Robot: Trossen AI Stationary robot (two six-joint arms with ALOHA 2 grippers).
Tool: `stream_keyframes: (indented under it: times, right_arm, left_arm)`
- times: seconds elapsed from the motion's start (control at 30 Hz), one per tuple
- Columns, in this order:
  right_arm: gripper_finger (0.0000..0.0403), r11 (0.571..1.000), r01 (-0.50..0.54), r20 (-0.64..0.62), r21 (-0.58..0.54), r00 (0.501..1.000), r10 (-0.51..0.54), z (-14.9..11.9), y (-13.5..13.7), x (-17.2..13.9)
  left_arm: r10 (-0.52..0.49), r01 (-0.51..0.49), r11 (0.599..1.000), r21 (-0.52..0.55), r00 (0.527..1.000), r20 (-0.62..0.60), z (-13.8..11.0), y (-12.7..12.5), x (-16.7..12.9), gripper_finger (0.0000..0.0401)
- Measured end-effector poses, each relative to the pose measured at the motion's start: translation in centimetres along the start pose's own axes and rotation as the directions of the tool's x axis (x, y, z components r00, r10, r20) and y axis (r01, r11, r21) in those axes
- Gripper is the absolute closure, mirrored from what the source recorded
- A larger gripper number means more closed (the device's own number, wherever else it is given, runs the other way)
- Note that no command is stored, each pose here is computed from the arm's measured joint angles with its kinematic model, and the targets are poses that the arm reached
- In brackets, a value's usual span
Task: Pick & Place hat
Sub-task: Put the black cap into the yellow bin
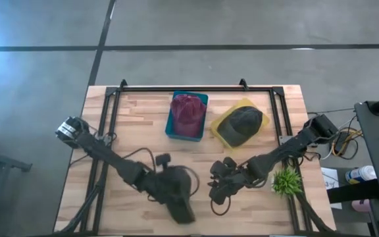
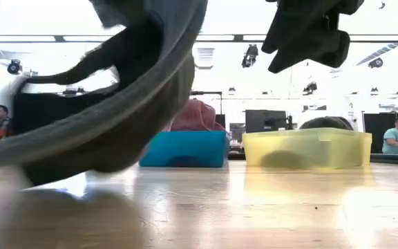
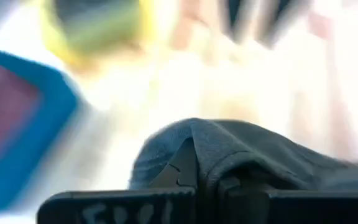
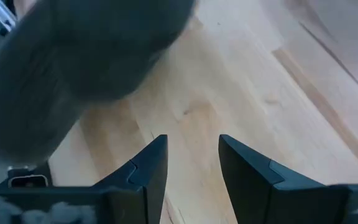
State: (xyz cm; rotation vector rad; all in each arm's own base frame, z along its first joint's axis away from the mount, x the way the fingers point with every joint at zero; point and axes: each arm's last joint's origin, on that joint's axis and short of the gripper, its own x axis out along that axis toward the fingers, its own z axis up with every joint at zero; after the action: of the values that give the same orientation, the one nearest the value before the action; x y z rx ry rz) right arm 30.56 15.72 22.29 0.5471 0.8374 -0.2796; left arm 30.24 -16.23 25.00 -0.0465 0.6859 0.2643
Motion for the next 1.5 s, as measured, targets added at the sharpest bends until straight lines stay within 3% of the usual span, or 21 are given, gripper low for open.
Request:
stream_keyframes:
  times: [0.13, 0.23, 0.3, 0.4, 0.53, 0.67, 0.8, 1.1, 1.2, 1.33, 1.5]
  right_arm:
    - [0.0264, 1.0, 0.003, 0.05, -0.017, 0.999, -0.002, 0.6, -0.1, -1.1]
    - [0.0264, 0.999, 0.025, 0.084, -0.03, 0.996, -0.022, 1.0, -0.3, -1.8]
    - [0.0264, 0.999, 0.028, 0.09, -0.038, 0.996, -0.025, 1.1, -0.4, -1.8]
    - [0.0264, 0.998, 0.04, 0.083, -0.048, 0.996, -0.036, 0.9, -0.4, -1.4]
    - [0.0264, 0.996, 0.074, 0.059, -0.057, 0.996, -0.071, 0.3, -0.5, 0.0]
    - [0.0264, 0.998, 0.066, 0.045, -0.017, 0.997, -0.066, 0.1, -0.4, 1.7]
    - [0.0264, 0.999, -0.02, 0.094, 0.029, 0.995, 0.018, 0.7, 0.3, 2.9]
    - [0.0264, 0.972, -0.133, 0.222, 0.192, 0.971, 0.089, 4.9, -1.2, 5.5]
    - [0.0264, 0.96, -0.192, 0.251, 0.205, 0.958, 0.138, 5.9, -1.8, 7.6]
    - [0.0264, 0.955, -0.196, 0.219, 0.225, 0.965, 0.146, 5.7, -3.0, 10.8]
    - [0.0264, 0.96, -0.169, 0.155, 0.222, 0.978, 0.137, 4.5, -3.6, 13.3]
  left_arm:
    - [0.2, -0.211, 0.976, 0.056, 0.966, 0.163, 4.5, 0.7, -2.1, 0.04]
    - [0.244, -0.268, 0.96, 0.075, 0.94, 0.237, 5.4, 0.1, -3.4, 0.04]
    - [0.231, -0.26, 0.959, 0.115, 0.948, 0.218, 4.1, -0.5, -3.3, 0.04]
    - [0.187, -0.203, 0.969, 0.142, 0.975, 0.122, 0.1, -1.2, -1.8, 0.0396]
    - [0.118, -0.116, 0.99, 0.077, 0.993, -0.021, -5.0, -1.2, 0.3, 0.0385]
    - [0.138, -0.143, 0.989, -0.03, 0.981, -0.139, -8.0, -0.3, 0.8, 0.0372]
    - [0.114, -0.151, 0.974, -0.166, 0.97, -0.216, -8.7, 0.0, 0.7, 0.0346]
    - [-0.07, 0.002, 0.981, -0.193, 0.935, -0.348, -8.7, -1.5, -0.4, 0.0265]
    - [-0.105, 0.049, 0.983, -0.179, 0.941, -0.321, -7.9, -2.5, -1.6, 0.0245]
    - [-0.096, 0.077, 0.991, -0.108, 0.977, -0.189, -6.5, -3.6, -3.7, 0.0237]
    - [-0.033, 0.019, 0.998, -0.058, 0.965, -0.261, -7.4, -3.1, -4.4, 0.0236]
